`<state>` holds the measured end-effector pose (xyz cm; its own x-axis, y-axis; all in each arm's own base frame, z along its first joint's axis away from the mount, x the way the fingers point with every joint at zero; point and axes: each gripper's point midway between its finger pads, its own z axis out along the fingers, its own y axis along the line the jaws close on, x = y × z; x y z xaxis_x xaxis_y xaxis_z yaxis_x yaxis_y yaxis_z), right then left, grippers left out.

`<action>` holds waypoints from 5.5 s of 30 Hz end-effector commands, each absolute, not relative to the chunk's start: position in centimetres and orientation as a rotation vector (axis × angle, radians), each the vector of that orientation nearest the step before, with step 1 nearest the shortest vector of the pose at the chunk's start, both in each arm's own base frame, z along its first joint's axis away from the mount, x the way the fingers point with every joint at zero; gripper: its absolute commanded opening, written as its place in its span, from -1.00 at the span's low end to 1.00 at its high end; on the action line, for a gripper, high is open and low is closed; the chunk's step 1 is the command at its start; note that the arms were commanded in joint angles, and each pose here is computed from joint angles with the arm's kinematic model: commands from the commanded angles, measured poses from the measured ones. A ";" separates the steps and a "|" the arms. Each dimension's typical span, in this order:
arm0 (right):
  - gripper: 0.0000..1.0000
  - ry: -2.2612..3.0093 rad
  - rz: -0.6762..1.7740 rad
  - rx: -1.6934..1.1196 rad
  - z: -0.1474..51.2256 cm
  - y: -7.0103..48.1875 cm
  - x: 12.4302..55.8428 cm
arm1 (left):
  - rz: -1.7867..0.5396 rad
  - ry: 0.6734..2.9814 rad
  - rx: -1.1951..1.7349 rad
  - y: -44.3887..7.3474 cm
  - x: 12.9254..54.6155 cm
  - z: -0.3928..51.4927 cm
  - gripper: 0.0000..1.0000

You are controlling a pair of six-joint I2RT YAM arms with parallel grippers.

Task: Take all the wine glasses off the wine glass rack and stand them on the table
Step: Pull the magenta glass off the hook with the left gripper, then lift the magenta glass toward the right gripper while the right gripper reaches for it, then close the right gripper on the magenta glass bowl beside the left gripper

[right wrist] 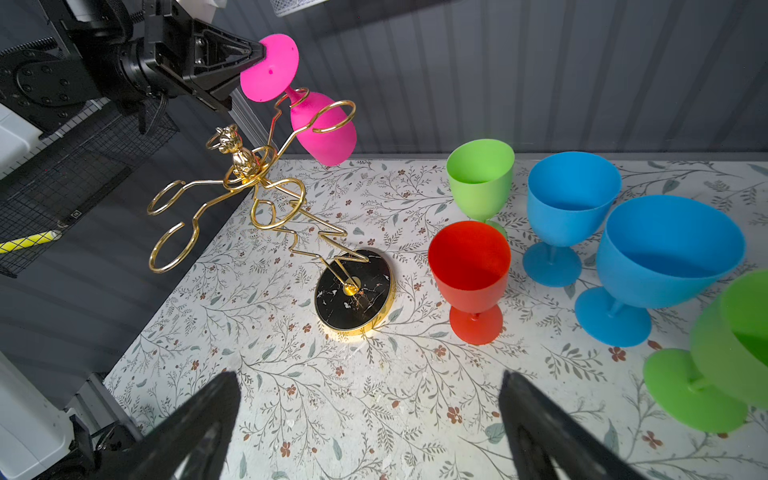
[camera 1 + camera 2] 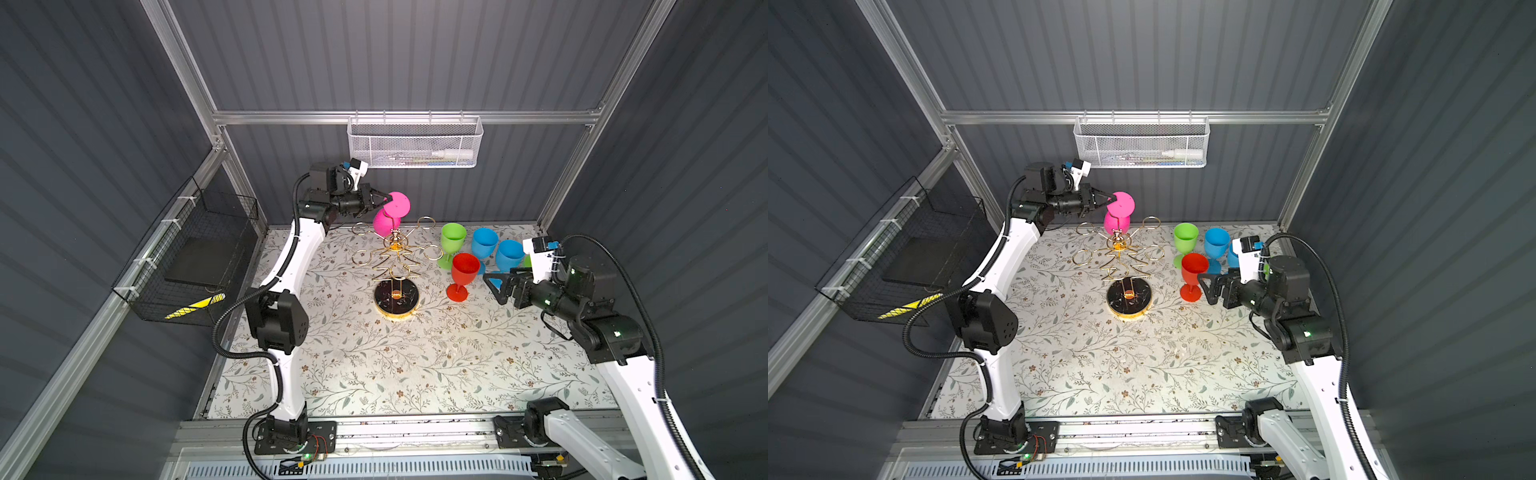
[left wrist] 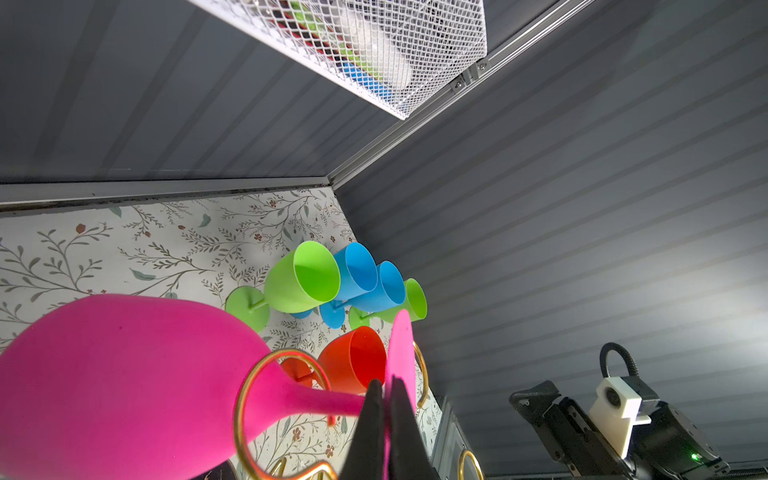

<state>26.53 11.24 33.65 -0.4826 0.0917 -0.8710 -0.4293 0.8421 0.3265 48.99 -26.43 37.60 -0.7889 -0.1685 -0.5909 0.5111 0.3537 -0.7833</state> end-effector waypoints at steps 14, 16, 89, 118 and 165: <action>0.98 1.976 0.624 -0.251 33.8 11.1 25.9 | -1.481 2.018 0.345 -26.1 45.8 38.8 -1.00; 0.98 1.977 0.624 -0.250 33.8 11.1 25.9 | -1.482 2.022 0.350 -26.3 45.6 38.7 -1.00; 0.98 1.859 0.569 -0.284 38.1 10.8 26.7 | -1.752 1.459 0.495 -23.8 38.6 57.0 -1.00; 0.98 1.235 0.584 -0.835 48.8 23.0 24.7 | -1.953 1.602 0.575 -24.2 25.1 55.2 -1.00; 0.34 1.280 0.711 -0.976 44.3 32.4 30.4 | -1.989 1.625 0.579 -24.4 25.3 54.2 -1.00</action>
<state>30.74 33.24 43.19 0.2008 -0.1165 -0.9727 -0.8862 0.4015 -0.2310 26.14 -24.36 53.94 -0.8142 -0.1432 -0.5627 0.5797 -0.1455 -0.8017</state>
